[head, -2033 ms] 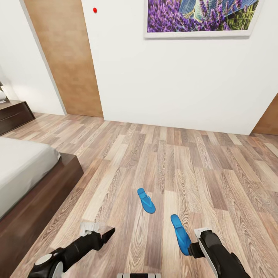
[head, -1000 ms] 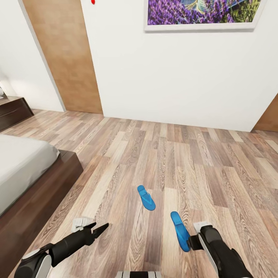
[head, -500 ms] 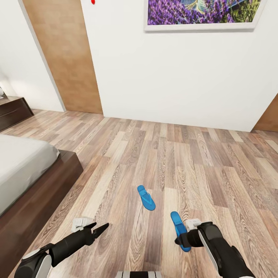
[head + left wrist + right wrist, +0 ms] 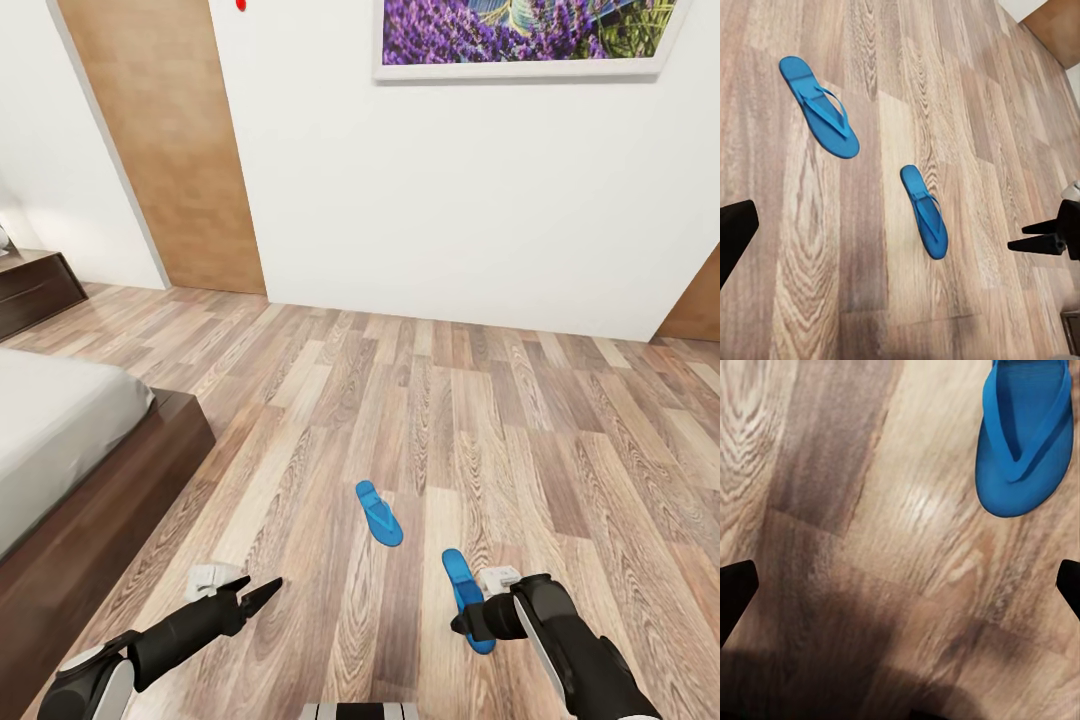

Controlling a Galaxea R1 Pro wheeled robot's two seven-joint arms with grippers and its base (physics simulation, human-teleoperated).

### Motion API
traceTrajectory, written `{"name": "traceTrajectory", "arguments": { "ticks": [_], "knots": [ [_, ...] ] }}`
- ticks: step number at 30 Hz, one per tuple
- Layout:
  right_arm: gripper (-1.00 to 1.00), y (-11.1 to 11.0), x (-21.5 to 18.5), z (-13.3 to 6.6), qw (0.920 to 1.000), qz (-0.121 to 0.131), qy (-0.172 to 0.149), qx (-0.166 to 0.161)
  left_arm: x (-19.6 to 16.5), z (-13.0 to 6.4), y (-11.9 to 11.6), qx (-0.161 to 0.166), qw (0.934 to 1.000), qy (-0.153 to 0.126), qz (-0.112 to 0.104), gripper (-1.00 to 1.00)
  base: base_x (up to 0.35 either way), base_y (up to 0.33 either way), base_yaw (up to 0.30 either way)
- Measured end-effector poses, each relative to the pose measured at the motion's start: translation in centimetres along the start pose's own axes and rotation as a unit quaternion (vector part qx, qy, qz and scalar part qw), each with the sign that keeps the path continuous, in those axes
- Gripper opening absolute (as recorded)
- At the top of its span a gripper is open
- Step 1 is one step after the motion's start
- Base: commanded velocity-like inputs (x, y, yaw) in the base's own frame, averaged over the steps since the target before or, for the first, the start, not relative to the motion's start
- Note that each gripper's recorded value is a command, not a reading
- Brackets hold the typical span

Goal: In the bedroom, move the book from the bed onto either nightstand, and place the two sandals side by side next to the bed.

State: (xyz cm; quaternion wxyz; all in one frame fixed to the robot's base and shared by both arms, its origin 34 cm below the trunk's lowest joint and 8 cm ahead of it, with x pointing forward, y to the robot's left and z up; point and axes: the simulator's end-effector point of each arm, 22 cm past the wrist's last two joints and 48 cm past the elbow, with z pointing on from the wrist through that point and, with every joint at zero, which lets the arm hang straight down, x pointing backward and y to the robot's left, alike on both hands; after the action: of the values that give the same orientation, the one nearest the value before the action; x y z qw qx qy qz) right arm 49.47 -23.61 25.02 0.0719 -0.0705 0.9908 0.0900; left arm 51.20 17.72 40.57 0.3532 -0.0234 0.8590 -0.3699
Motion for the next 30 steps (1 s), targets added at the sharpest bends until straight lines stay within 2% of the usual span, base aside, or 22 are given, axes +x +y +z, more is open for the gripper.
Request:
{"name": "traceTrajectory", "arguments": {
  "ticks": [11, 21, 30],
  "knots": [
    [1.00, -0.08, 0.02, -0.01, 1.0000, 0.000, 0.000, 0.001, -0.03, 0.02, -0.01, 0.000, 1.0000, -0.001, 0.000, 1.00, 0.114, 0.000, 0.000],
    [1.00, 0.00, 0.00, -0.01, 1.0000, 0.000, 0.000, 0.000, 0.04, 0.08, 0.00, -0.001, 1.0000, -0.001, -0.001, 1.00, 0.235, 0.000, 0.000],
    [1.00, -0.11, 0.15, 0.16, 1.0000, 0.000, 0.002, 0.001, 0.20, 0.21, 0.03, -0.001, 1.0000, 0.001, -0.002, 1.00, 0.022, 0.000, 0.000]
  ]
}}
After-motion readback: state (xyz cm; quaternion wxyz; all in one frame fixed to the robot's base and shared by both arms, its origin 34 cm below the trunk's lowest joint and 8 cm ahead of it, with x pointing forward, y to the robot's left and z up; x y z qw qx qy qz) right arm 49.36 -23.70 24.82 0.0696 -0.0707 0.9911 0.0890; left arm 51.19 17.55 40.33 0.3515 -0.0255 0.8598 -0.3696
